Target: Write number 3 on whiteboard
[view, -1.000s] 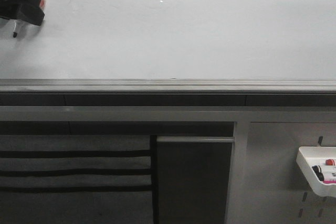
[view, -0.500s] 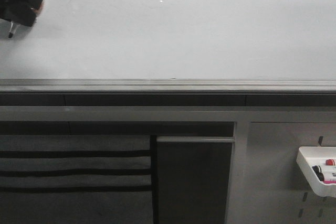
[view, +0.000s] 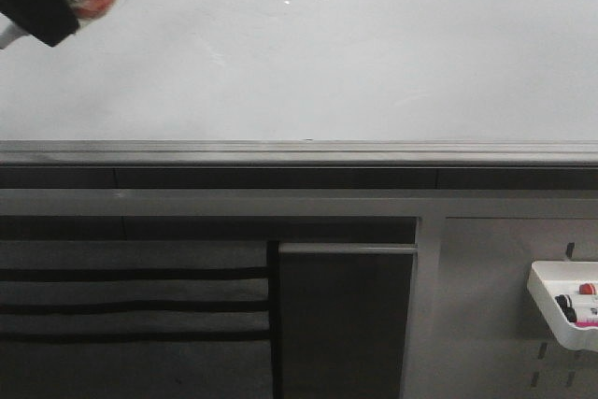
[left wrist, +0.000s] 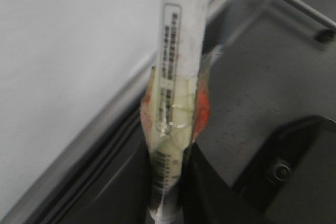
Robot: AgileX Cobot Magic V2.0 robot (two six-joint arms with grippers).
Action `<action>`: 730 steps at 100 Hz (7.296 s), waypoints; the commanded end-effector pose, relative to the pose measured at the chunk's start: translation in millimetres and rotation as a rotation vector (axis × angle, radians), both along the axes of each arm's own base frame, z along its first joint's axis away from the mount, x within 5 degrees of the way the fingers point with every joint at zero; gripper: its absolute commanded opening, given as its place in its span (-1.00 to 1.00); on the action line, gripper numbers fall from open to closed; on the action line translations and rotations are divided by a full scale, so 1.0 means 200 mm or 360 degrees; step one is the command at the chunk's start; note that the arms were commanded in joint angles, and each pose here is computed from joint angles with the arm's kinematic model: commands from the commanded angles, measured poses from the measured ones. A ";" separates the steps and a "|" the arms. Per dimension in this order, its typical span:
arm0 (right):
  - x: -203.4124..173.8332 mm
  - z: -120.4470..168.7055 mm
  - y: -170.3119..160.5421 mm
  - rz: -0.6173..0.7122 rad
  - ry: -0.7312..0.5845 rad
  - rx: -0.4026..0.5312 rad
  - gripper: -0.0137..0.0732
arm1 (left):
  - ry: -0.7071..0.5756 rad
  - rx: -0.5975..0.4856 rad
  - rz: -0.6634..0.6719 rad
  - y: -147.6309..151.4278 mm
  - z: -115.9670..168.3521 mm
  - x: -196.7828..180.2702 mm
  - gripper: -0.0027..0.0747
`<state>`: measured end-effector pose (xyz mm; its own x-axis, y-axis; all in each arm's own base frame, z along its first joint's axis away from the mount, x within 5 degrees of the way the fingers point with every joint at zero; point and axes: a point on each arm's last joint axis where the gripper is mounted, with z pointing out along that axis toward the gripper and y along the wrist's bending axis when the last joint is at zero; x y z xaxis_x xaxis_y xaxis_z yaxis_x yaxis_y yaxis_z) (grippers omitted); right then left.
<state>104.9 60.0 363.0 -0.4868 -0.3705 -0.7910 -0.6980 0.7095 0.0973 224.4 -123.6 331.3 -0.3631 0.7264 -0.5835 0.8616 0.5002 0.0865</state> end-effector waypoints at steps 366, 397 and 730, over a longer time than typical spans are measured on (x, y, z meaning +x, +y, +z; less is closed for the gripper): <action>0.34 -0.02 0.16 -0.0154 0.0022 0.0116 -0.80 | -0.0487 -0.0666 0.0100 0.14 0.15 -0.55 0.34; 0.70 0.16 0.30 -0.0037 0.0112 0.0067 -0.80 | -0.0483 -0.0664 0.0101 0.14 0.15 -0.55 0.34; 0.32 0.07 0.37 0.0872 -0.0497 -0.0374 -0.80 | -0.0299 -0.0440 -0.0683 -0.31 0.15 -0.31 0.34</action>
